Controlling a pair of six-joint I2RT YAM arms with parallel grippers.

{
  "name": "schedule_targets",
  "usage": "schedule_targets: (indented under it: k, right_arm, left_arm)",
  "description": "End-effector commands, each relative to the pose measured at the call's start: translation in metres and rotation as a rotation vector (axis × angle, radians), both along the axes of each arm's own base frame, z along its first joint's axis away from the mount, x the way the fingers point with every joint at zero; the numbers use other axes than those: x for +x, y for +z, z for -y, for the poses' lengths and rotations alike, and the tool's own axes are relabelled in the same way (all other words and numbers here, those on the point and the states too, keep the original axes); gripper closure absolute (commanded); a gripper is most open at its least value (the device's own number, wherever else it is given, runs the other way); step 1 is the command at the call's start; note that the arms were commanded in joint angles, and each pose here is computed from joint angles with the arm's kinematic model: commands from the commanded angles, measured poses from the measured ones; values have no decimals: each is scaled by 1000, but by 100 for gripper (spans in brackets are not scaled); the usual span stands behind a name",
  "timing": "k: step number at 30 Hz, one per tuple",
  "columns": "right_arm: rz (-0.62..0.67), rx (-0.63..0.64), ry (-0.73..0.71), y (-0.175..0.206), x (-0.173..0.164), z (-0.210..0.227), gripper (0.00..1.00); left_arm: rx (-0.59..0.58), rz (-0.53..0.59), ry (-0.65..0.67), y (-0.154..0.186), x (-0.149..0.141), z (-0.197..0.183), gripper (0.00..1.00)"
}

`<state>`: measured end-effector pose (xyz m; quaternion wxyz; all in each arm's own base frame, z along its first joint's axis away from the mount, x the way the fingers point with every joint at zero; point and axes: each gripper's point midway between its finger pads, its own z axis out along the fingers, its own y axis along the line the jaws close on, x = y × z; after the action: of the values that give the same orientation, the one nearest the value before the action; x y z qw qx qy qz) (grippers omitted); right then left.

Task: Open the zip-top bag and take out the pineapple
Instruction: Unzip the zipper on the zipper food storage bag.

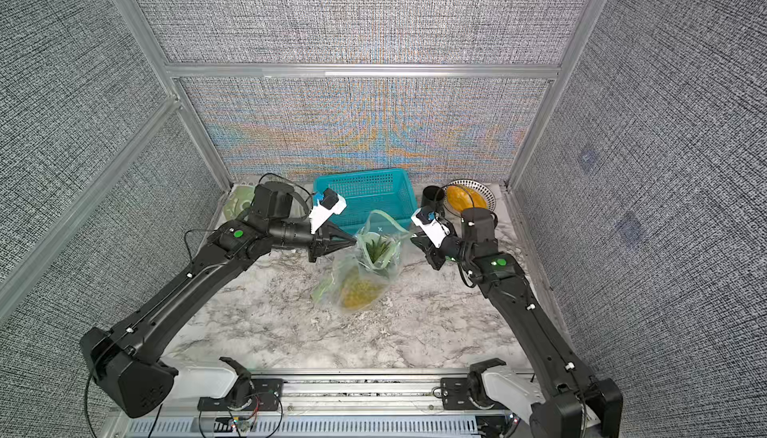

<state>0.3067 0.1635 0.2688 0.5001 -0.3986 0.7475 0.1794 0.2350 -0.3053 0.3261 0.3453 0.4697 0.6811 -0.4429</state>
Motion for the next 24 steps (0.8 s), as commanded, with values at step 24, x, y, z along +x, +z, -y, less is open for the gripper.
schedule_targets:
  k: [24]
  right_arm:
    - [-76, 3, 207, 18, 16, -40, 40]
  left_arm:
    - [14, 64, -45, -11, -20, -11, 100]
